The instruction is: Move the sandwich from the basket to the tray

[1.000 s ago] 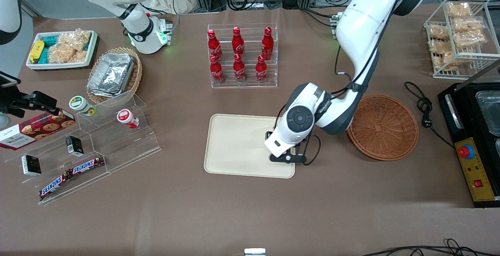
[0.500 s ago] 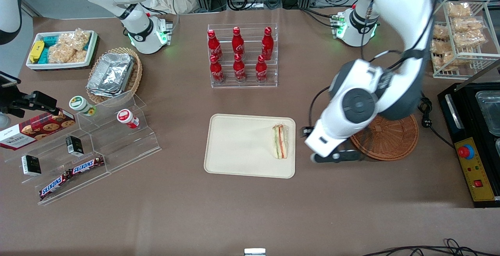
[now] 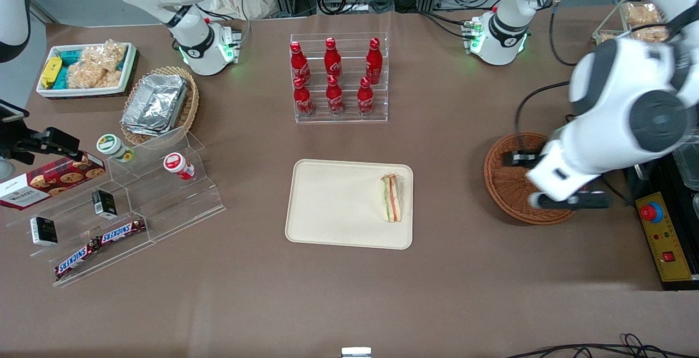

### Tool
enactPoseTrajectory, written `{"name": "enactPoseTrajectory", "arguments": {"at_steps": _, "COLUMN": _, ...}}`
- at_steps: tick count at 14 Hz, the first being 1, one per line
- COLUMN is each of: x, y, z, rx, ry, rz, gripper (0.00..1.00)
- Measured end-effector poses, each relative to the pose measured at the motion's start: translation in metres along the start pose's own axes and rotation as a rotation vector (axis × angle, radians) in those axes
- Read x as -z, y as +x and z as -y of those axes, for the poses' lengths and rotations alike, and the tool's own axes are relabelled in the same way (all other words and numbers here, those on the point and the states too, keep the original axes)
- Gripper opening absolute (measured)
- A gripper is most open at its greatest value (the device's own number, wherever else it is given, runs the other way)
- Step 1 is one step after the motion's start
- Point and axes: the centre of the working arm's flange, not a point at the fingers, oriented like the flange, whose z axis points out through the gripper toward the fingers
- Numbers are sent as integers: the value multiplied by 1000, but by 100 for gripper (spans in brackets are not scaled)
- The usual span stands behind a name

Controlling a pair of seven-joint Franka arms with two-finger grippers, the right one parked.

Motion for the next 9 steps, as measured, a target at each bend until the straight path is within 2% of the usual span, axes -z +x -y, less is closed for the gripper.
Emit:
{"name": "enactPoseTrajectory", "arguments": {"at_steps": 4, "x": 21, "y": -5, "z": 57, "rx": 25, "ry": -14, "rz": -28, "gripper": 99}}
{"name": "enactPoseTrajectory", "arguments": {"at_steps": 9, "x": 22, "y": -5, "z": 64, "rx": 20, "ry": -17, "rz": -31, "gripper": 100}}
